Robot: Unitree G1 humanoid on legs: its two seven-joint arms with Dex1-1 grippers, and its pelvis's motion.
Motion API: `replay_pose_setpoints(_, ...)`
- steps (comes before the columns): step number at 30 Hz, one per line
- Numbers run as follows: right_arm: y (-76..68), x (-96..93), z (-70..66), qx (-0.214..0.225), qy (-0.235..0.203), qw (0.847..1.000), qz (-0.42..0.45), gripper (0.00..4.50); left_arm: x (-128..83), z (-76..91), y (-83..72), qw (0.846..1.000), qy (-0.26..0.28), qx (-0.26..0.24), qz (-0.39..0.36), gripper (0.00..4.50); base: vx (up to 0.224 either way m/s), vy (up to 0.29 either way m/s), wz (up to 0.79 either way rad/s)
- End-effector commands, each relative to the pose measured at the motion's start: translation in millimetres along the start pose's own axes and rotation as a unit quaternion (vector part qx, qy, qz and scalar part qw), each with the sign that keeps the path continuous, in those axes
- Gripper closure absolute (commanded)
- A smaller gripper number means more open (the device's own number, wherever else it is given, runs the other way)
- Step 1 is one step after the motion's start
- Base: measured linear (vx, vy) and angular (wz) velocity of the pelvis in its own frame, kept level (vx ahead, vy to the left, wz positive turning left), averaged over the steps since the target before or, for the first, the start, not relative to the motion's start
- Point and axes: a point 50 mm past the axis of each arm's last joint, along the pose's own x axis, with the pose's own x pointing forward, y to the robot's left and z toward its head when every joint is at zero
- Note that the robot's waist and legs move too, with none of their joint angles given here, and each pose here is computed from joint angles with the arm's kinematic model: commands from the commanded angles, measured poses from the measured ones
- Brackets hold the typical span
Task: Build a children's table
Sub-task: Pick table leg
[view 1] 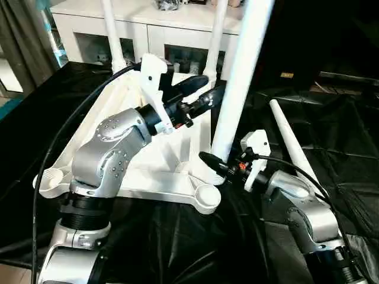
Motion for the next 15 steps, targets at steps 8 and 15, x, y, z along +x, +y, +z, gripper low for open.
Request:
replay_pose_setpoints(8, -16.5, -18.2, 21.9, 0.045, -0.064, 0.997, -0.019, 2.60, -57.9, -49.6, 19.3, 0.977, 0.183, 0.090, -0.064, 1.63, 0.000, 0.000, 0.00)
replay_pose_setpoints(15, -6.9, -29.1, 16.4, 0.050, -0.040, 0.998, -0.002, 2.60, -75.2, -90.6, 3.9, 0.938, 0.284, 0.080, -0.183, 1.63, 0.000, 0.000, 0.00)
